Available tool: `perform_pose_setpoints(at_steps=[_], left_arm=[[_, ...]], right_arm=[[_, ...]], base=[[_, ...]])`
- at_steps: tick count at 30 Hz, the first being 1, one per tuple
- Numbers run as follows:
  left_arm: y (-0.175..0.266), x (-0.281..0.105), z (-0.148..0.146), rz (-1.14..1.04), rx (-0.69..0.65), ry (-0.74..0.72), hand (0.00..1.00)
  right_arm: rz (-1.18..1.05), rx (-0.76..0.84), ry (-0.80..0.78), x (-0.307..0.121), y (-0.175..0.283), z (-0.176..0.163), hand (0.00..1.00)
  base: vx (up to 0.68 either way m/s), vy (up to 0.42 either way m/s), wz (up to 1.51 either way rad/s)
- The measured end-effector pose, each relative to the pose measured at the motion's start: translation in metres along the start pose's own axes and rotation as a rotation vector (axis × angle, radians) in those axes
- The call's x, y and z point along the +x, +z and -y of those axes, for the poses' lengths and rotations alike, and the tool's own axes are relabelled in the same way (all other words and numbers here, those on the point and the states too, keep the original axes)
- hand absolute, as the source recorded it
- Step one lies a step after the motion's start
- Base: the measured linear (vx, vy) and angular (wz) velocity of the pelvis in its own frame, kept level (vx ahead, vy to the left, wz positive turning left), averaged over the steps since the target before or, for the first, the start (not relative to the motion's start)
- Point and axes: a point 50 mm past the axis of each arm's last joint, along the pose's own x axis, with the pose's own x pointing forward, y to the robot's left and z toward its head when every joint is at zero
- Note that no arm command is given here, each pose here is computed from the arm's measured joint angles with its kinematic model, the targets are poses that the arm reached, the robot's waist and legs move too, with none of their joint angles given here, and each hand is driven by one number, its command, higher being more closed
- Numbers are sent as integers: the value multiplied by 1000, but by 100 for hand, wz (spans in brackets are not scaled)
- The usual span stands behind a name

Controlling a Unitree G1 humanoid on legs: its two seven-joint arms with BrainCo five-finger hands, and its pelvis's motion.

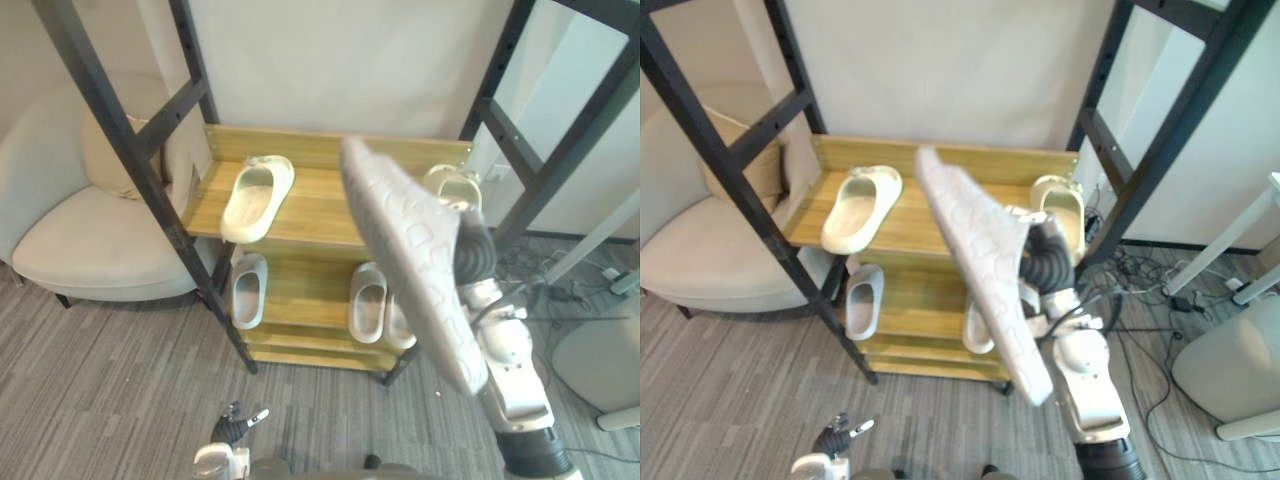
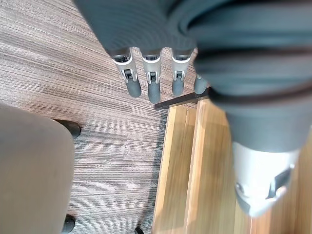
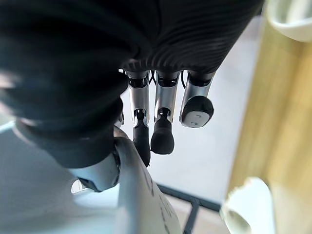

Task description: Organize the slippers on the shoe rack

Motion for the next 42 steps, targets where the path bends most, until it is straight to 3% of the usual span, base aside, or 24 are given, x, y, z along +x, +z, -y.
perform_pose_setpoints(at_steps=[9, 15, 27, 42], left_arm=[[38, 10, -8, 109, 65, 5, 0], [31, 10, -12, 68, 66, 9, 0], [77, 14, 16, 212, 31, -29, 0], [102, 10, 19, 317, -99, 19, 0]], right_arm=[[-118, -42, 131, 5, -27, -6, 100], [-96, -210, 142, 25, -24, 11, 100], [67, -417, -76, 86, 2, 39, 100], [191, -610, -377, 141, 50, 73, 100]], base=[[-84, 14, 13], [-175, 18, 22], [-98, -17, 15], [-25, -51, 9]])
